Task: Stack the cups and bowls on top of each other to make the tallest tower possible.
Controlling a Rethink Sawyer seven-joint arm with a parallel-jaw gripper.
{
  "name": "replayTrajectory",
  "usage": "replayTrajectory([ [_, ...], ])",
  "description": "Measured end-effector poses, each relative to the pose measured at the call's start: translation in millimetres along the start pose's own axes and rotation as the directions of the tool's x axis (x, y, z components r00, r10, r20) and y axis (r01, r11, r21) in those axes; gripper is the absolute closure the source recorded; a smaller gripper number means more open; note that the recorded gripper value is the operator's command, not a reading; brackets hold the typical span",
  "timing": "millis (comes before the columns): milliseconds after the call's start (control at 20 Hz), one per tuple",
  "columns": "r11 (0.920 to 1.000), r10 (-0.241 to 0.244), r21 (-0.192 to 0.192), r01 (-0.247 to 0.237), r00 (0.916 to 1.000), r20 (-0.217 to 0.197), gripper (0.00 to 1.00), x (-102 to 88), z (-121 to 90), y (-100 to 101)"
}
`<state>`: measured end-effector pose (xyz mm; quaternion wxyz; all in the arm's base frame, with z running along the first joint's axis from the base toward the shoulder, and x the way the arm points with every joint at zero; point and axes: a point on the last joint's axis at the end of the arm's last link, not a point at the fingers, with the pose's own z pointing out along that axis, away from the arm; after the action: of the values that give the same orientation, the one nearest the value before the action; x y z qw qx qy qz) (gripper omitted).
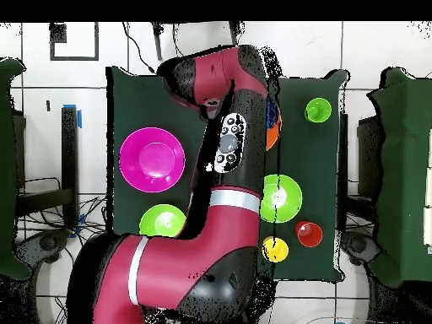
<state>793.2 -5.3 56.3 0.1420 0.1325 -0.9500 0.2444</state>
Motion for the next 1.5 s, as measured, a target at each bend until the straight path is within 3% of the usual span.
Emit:
replayTrajectory([
  [350,0.9999,-0.01,0.0,0.01,0.9999,-0.008,1.0,3.8,-4,9],
  [1050,0.9993,-0.037,-0.006,0.037,0.9992,0.015,1.0,-2.6,-24,41],
  [1500,0.9989,-0.034,0.031,0.035,0.9994,-0.009,1.0,6.6,-24,34],
])
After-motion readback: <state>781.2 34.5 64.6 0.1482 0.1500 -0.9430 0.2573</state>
